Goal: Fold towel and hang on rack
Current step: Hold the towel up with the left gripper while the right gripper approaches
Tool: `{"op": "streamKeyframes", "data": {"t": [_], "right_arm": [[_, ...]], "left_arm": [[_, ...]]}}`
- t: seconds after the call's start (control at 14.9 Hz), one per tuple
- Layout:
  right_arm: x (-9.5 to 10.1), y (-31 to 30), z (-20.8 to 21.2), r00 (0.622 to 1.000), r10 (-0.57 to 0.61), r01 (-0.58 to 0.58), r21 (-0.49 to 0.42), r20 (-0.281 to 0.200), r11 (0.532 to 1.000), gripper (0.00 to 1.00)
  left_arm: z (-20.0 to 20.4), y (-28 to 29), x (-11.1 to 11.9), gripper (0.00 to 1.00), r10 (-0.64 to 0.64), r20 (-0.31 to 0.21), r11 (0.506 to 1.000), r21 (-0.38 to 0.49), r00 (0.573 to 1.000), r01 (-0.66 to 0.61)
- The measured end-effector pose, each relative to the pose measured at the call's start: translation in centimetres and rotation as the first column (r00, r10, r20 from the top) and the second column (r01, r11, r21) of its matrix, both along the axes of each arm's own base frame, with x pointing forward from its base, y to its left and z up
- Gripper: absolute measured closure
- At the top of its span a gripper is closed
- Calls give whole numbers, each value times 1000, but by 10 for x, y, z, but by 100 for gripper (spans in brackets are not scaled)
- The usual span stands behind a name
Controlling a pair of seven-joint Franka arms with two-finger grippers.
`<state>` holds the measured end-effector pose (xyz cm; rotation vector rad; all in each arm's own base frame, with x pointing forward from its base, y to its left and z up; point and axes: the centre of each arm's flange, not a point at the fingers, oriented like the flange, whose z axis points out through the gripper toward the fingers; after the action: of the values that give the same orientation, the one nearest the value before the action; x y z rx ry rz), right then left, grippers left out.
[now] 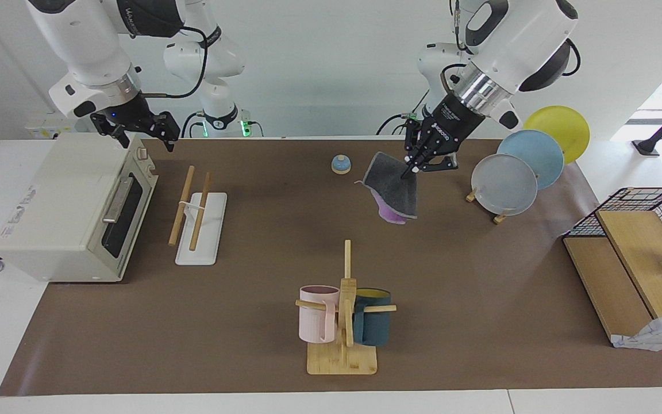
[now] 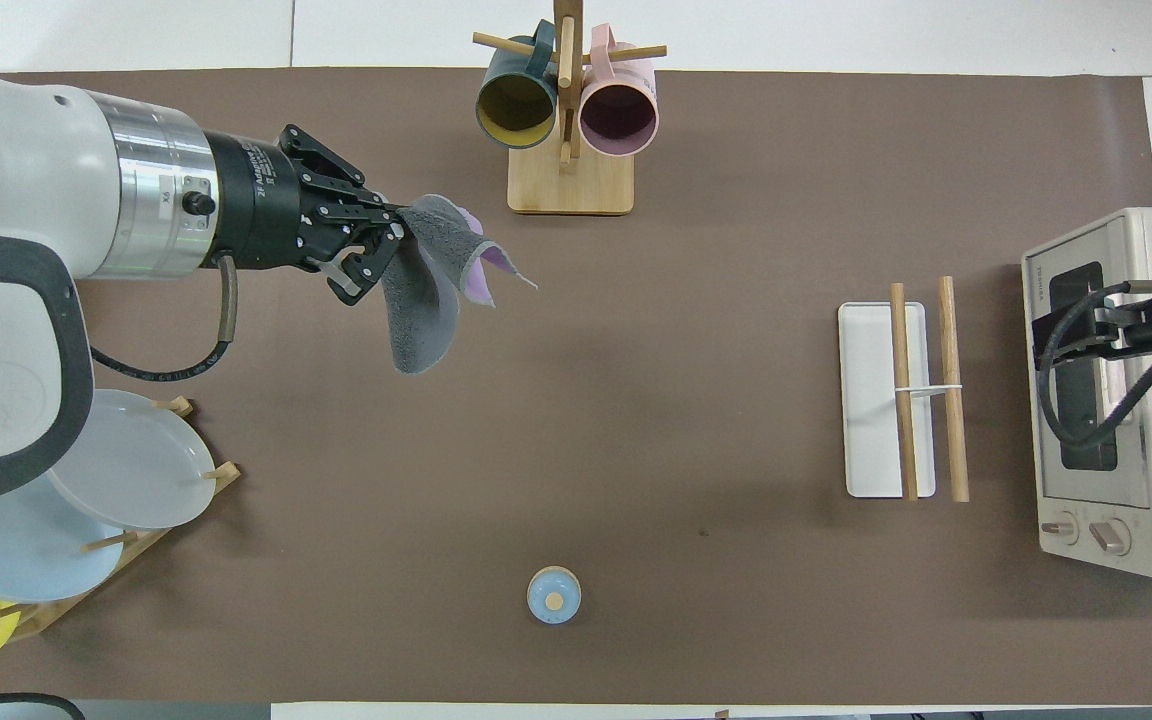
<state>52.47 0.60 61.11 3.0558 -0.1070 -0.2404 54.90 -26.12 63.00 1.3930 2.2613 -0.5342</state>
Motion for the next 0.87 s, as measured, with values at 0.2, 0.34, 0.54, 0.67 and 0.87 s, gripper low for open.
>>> {"op": "streamKeyframes", "data": {"t": [0.2,0.34,0.54,0.67,0.87], "right_arm": [[-11,0,6,1000,-3,3,3,-30,1000,0],[-15,14,8,999,19,-18,22,-39,1000,0],[-19,57,7,995,88,-84,101,-37,991,0],[-14,83,4,998,67,-67,222,9,973,0],[-15,123,-5,993,-113,113,367,-23,923,0]], "left_arm": [[-4,-24,-13,98,26,-19,1000,-16,999,-26],[-4,-36,-21,98,47,-29,999,-26,998,-47],[-2,-42,-25,98,72,-33,997,-39,997,-73],[-1,-43,-25,98,84,-40,995,-42,996,-86],[-2,-44,-25,98,107,-52,993,-46,993,-109]]}}
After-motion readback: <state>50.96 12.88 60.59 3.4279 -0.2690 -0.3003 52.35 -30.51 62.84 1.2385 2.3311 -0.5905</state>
